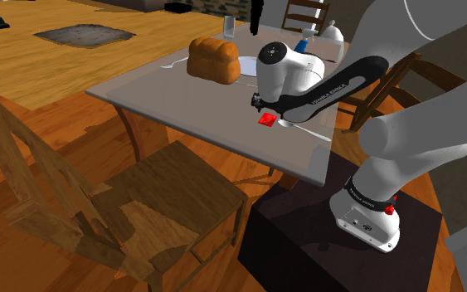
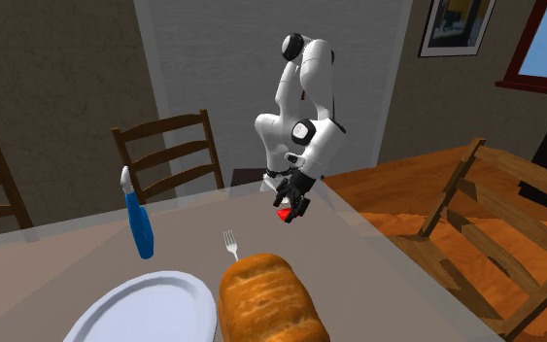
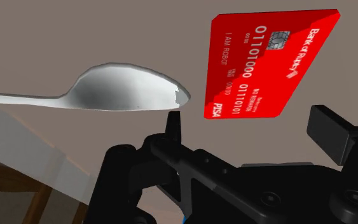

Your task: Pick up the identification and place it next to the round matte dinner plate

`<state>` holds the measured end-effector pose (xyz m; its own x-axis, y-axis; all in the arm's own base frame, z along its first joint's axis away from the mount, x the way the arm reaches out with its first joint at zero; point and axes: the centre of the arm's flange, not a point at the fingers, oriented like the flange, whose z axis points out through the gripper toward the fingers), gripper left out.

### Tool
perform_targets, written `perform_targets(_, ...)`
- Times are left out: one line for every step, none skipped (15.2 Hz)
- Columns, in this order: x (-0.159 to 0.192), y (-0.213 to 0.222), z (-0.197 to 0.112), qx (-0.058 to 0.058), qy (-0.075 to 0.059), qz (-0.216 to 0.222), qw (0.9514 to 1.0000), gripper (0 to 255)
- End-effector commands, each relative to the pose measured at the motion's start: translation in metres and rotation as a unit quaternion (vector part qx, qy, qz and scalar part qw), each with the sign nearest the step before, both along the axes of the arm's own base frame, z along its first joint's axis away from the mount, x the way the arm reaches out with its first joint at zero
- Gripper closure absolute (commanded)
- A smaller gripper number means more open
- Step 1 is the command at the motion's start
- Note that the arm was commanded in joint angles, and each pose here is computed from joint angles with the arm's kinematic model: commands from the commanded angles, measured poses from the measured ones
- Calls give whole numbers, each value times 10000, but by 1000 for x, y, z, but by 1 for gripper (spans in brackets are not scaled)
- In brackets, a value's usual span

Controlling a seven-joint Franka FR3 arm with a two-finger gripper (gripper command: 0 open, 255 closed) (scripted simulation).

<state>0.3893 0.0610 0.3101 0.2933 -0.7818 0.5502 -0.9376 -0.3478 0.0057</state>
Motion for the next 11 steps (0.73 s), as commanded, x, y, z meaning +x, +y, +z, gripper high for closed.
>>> perform_targets(0, 0, 0, 0, 0, 0, 10000, 0)
perform_targets(0, 0, 0, 0, 0, 0, 10000, 0)
perform_targets(0, 0, 0, 0, 0, 0, 10000, 255)
perform_targets(0, 0, 0, 0, 0, 0, 10000, 255)
perform_targets(0, 1, 0, 0, 0, 0, 10000, 255)
perform_targets(0, 1, 0, 0, 0, 0, 10000, 255)
perform_targets(1, 1, 0, 0, 0, 0, 10000, 255)
perform_targets(2, 0, 0, 0, -1, 0, 10000, 255)
perform_targets(3, 0, 0, 0, -1, 0, 10000, 255)
perform_targets(3, -1, 0, 0, -1, 0, 10000, 255)
perform_targets(2, -1, 0, 0, -1, 0, 10000, 255)
